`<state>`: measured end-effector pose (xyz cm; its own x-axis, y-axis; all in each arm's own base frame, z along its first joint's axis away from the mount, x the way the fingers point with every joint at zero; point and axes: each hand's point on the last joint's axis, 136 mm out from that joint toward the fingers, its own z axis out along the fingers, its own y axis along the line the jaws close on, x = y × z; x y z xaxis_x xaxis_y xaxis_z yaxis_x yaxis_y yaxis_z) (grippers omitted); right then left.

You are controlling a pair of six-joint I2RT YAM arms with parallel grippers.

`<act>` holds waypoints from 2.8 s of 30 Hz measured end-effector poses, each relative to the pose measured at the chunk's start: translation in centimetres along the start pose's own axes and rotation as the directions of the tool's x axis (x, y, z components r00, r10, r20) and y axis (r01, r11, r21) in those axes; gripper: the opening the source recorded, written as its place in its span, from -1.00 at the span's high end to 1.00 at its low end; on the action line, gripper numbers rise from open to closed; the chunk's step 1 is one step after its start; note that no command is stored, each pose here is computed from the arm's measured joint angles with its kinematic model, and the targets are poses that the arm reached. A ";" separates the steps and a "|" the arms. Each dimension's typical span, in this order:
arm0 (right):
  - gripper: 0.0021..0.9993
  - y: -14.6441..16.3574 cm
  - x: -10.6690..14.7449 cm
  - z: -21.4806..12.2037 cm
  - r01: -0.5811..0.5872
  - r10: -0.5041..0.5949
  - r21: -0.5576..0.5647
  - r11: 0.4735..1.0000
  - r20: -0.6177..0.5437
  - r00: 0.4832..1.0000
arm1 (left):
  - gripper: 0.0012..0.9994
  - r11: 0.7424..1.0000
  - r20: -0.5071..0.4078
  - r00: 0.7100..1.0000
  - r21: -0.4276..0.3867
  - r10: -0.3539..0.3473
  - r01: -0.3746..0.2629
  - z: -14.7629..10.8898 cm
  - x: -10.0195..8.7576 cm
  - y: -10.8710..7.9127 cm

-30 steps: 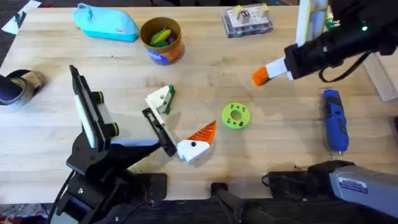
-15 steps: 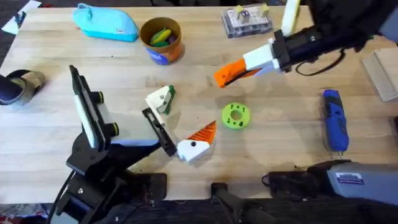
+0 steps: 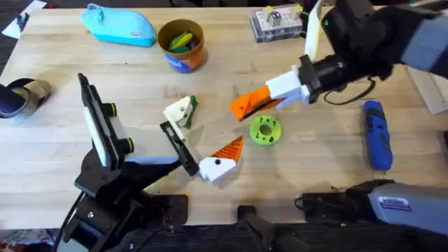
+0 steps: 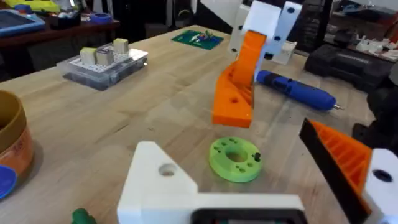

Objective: Pick up the gripper from the table and insert it into the empty holder that is missing its gripper. Then pick up a screw, insert it into the mounting hole, and use the screwdriver to tighten it. Finally, clean up the table by picking up the vegetable and placing it into the bucket.

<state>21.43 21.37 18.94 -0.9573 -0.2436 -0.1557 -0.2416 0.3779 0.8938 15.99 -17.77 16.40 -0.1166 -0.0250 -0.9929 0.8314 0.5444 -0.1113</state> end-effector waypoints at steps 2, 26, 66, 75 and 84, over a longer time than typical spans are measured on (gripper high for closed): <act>0.99 0.9 0.5 -0.5 0.023 -0.024 0.005 1.000 0.020 1.000 | -0.99 1.000 0.000 1.000 0.000 0.000 0.000 0.0 0.0 0.0; 0.99 2.4 -0.5 3.4 0.078 -0.040 -0.116 0.990 0.307 0.951 | -0.99 1.000 0.000 1.000 0.000 0.000 0.000 0.0 0.0 0.0; 0.99 2.0 -0.9 8.3 -0.115 0.150 -0.291 0.950 0.097 0.984 | -0.99 1.000 0.000 1.000 -0.003 0.000 0.000 0.0 0.0 0.1; 0.99 3.0 -1.0 8.9 -0.081 0.107 -0.312 0.947 0.066 0.992 | -0.99 0.999 0.003 1.000 -0.037 0.000 0.000 0.0 -0.1 0.7; 0.99 3.5 -1.2 9.0 -0.082 0.105 -0.318 0.945 0.055 0.993 | -0.99 0.999 0.003 1.000 -0.033 0.005 -0.005 0.0 -0.1 0.6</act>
<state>20.28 30.96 18.46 -0.9846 -0.1529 -0.0843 -0.0993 0.0930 0.9907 16.48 -17.43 16.41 -0.1107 -0.0253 -0.9935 0.8134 0.5721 -0.1052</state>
